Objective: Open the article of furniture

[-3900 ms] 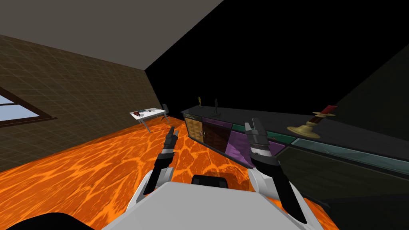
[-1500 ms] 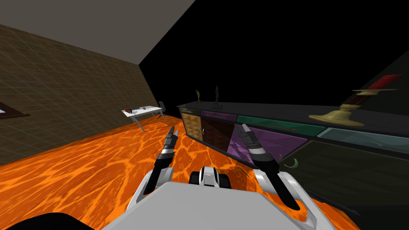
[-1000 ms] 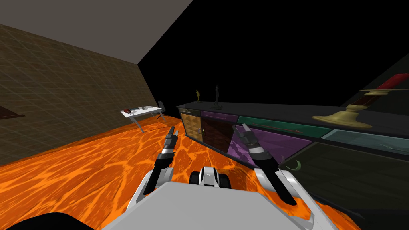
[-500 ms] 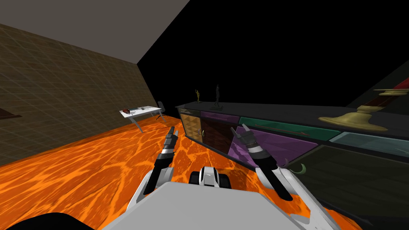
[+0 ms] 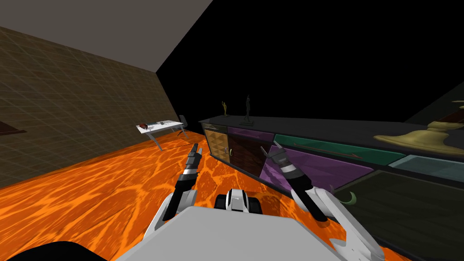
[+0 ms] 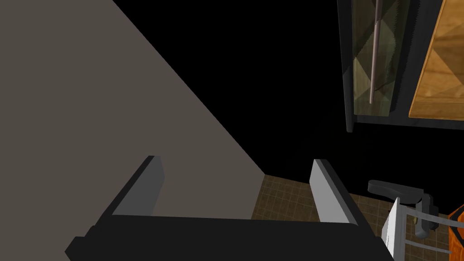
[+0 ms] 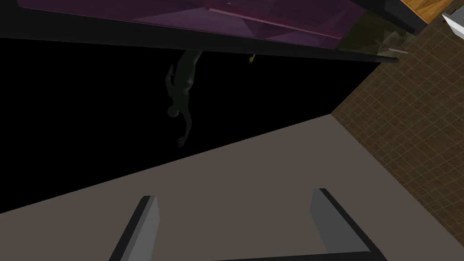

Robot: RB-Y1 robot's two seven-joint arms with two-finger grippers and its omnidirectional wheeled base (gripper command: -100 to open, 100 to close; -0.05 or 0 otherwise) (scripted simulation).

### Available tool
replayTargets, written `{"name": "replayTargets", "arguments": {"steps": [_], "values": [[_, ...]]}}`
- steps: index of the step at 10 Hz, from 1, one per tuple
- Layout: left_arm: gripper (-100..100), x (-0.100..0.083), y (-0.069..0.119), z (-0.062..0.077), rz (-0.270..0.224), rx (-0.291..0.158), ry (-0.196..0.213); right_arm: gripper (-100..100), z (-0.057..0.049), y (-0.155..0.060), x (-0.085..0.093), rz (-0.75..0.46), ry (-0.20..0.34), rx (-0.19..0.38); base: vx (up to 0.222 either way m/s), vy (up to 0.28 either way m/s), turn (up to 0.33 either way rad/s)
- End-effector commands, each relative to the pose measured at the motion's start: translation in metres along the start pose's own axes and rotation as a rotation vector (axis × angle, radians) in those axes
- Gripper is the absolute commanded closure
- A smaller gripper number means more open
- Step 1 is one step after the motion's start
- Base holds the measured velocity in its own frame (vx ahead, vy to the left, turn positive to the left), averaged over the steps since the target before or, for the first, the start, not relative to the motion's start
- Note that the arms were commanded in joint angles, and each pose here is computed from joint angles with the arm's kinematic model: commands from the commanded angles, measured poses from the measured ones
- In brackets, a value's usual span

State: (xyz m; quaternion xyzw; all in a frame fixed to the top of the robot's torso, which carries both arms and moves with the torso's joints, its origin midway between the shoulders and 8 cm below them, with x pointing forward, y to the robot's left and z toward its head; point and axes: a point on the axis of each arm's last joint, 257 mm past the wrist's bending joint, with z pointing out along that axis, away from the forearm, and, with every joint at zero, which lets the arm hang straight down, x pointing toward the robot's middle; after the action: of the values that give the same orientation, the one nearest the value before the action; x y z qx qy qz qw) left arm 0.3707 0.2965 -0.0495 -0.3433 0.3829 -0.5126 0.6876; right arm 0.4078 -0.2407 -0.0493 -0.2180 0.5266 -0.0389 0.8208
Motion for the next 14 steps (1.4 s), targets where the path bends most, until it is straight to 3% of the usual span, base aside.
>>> {"name": "replayTargets", "arguments": {"steps": [1, 14], "values": [[0, 0.0, 0.0, 0.0, 0.0, 0.0, 0.0, -100, 0.001, 0.0, 0.012, -0.11, 0.026, -0.019, 0.046, -0.004, 0.014], [0, 0.0, 0.0, 0.0, 0.0, 0.0, 0.0, -100, 0.002, -0.007, 0.083, -0.754, 0.146, -0.178, 0.055, -0.005, 0.032]]}}
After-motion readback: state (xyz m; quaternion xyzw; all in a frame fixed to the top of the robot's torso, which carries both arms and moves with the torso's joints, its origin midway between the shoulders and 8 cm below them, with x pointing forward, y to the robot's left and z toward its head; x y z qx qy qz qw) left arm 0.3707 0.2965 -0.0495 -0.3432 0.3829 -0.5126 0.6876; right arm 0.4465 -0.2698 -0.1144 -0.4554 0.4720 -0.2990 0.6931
